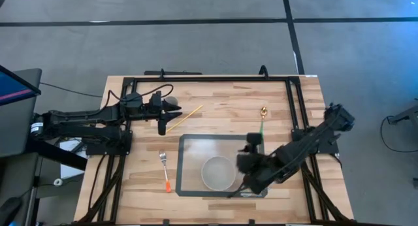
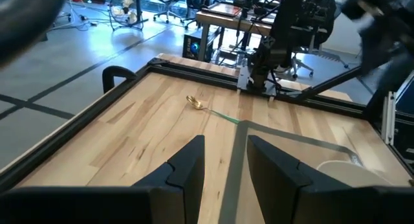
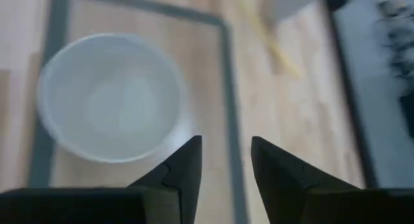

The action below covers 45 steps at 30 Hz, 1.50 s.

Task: Pick & Place Utensil
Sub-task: Put the green spoon into the gray bowl

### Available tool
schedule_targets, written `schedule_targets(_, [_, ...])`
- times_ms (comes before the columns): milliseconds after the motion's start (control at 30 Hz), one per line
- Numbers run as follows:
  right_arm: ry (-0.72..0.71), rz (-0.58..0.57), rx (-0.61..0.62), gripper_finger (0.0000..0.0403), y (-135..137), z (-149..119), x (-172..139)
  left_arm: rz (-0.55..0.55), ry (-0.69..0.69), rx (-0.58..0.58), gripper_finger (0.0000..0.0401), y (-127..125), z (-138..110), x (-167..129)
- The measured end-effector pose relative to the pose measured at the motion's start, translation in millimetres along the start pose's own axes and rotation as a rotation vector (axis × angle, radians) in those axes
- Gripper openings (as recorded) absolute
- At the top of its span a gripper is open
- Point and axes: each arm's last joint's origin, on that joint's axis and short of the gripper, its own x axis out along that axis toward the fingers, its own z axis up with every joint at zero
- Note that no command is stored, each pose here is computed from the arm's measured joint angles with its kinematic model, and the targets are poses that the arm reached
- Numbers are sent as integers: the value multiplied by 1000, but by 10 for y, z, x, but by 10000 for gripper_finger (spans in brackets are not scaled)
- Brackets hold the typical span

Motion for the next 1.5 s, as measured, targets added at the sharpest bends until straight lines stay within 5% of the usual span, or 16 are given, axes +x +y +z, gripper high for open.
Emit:
schedule_targets(167, [-138, -32, 150, 127, -197, -346, -17, -3, 0, -8, 118, -6, 0, 0])
schedule_targets(400, [-259, -81, 383, 127, -342, -956, 520, -49, 5, -21, 118, -92, -8, 2])
schedule_targets(733, [-20, -283, 1028, 127, -828, -1778, 1057, -111, 12, -9, 118, -212, -21, -3])
schedule_targets(1367, [367, -476, 1237, 127, -881, -2090, 1652, -123, 14, 0, 118, -235, -24, -5])
schedule_targets(1500, [357, -498, 1245, 127, -876, -2090, 1737, -123, 14, 0, 118, -235, -24, -5])
